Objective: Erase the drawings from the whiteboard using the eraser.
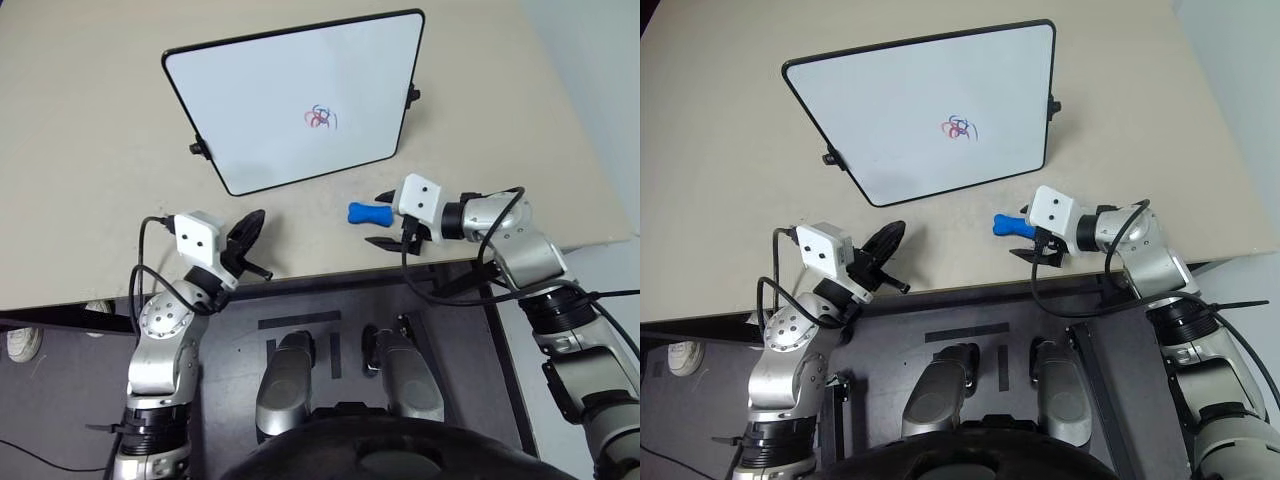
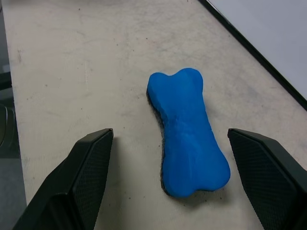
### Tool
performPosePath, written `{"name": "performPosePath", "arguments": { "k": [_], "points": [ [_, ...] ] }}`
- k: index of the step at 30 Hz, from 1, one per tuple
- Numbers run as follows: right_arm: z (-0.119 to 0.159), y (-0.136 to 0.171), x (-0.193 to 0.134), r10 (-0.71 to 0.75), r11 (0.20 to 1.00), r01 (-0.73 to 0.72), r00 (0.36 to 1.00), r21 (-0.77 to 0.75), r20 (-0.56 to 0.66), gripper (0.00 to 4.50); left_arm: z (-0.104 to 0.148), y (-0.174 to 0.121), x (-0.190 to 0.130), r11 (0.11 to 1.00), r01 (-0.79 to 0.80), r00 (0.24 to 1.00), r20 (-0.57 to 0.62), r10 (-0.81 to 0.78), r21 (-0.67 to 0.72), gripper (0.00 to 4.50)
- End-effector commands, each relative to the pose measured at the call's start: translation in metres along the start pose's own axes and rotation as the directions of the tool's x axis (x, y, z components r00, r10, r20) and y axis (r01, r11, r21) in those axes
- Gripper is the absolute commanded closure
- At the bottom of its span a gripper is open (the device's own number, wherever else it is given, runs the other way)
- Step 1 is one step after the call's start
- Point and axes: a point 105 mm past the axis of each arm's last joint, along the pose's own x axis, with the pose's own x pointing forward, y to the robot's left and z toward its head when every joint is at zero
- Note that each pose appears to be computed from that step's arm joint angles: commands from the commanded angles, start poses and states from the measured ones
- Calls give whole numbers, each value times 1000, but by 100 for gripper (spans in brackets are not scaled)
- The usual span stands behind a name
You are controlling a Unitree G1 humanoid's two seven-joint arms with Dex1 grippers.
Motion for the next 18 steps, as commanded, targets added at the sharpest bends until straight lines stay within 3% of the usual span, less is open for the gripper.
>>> {"name": "performPosePath", "arguments": {
  "k": [1,10,18],
  "points": [
    [13,-8,-5,-28,998,30,999,-56,32,46,12,-1,1,1000,-2,999,54,1,28,450],
    [27,4,-13,-15,995,22,998,-97,67,46,12,-2,3,1000,5,998,57,-7,26,450],
    [21,15,-7,39,998,-36,998,-58,45,46,11,-4,4,1000,13,998,53,-14,22,450]
  ]
}}
